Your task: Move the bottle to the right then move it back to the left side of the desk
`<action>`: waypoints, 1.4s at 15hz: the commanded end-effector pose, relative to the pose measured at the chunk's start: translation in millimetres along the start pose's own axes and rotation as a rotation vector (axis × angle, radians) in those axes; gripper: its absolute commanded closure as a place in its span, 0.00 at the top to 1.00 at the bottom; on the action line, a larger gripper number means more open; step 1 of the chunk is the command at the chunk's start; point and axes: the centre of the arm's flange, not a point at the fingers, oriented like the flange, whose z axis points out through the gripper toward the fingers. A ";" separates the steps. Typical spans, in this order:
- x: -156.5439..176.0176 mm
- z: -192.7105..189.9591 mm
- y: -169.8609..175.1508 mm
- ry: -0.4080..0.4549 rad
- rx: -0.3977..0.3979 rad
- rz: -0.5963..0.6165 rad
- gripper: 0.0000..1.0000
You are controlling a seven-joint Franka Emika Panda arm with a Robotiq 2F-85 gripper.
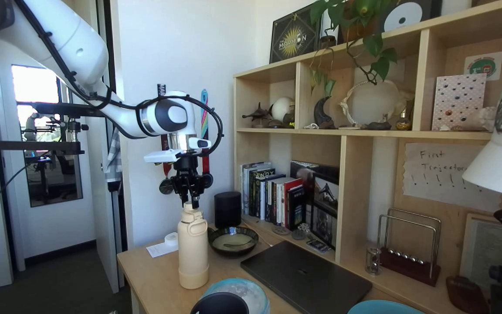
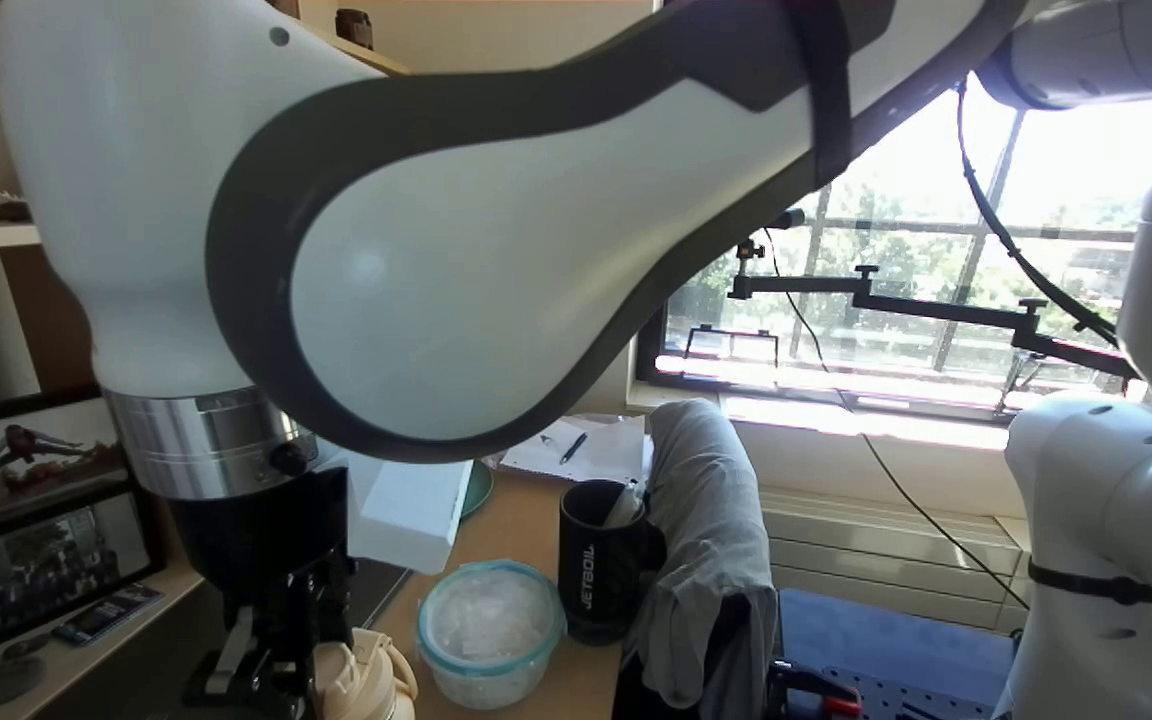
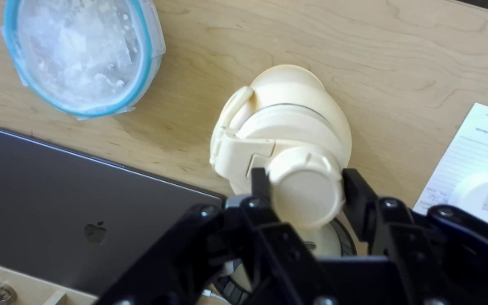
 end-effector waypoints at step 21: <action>20.3 -43.8 120.6 0.065 0.021 0.225 0.21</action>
